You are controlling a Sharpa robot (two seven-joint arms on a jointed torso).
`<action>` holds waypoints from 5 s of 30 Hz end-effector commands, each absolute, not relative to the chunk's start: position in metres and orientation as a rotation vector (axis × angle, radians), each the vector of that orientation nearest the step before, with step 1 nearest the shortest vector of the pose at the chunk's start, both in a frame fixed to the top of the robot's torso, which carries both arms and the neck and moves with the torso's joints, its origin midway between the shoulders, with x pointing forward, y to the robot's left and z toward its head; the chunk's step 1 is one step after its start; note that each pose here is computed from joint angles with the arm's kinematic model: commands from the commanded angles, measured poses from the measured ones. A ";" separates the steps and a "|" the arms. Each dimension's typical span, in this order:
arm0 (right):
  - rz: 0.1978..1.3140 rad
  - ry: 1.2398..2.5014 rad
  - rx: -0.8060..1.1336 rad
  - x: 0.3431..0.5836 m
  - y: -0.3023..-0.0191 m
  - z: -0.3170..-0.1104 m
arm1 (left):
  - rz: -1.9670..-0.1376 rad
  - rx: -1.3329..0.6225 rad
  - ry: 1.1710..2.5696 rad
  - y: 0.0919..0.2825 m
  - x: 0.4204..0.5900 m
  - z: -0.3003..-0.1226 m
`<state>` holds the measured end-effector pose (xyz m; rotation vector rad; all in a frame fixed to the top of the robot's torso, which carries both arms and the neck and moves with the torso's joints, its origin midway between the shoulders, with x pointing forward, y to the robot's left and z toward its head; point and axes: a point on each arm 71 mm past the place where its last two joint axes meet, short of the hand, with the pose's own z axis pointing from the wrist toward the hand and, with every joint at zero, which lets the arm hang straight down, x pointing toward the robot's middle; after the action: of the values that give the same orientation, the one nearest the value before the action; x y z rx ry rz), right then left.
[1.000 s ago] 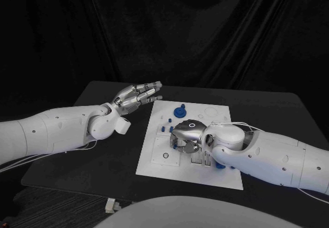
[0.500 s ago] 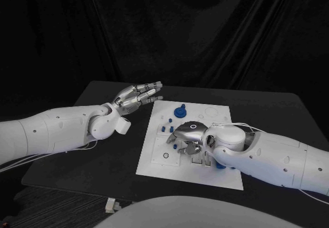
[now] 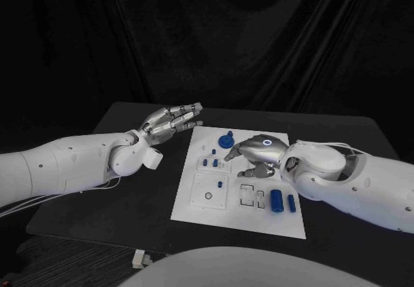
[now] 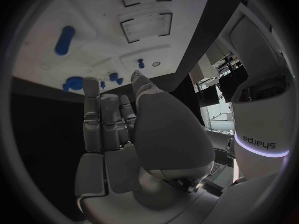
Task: Assemble the parts on the task board
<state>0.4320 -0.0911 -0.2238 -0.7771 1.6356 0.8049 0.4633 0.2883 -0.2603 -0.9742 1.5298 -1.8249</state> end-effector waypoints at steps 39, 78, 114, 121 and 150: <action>0.633 1.813 -0.637 0.463 -0.160 -0.247 | -1.852 -0.976 1.528 0.282 0.464 -0.262; 0.719 1.761 -0.583 0.462 -0.144 -0.262 | -1.850 -0.989 1.551 0.282 0.463 -0.267; 0.981 1.734 -0.849 0.394 -0.020 -0.243 | -1.853 -1.000 1.583 0.277 0.463 -0.271; 0.981 1.724 -0.876 0.392 -0.005 -0.260 | -1.850 -1.001 1.582 0.277 0.463 -0.271; 0.944 1.702 -0.922 0.389 0.001 -0.274 | -1.855 -1.001 1.589 0.275 0.463 -0.271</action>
<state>0.3905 0.0013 -0.2737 -0.9168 1.7107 0.9534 0.4636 0.2767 -0.2716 -0.9981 1.5963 -1.8332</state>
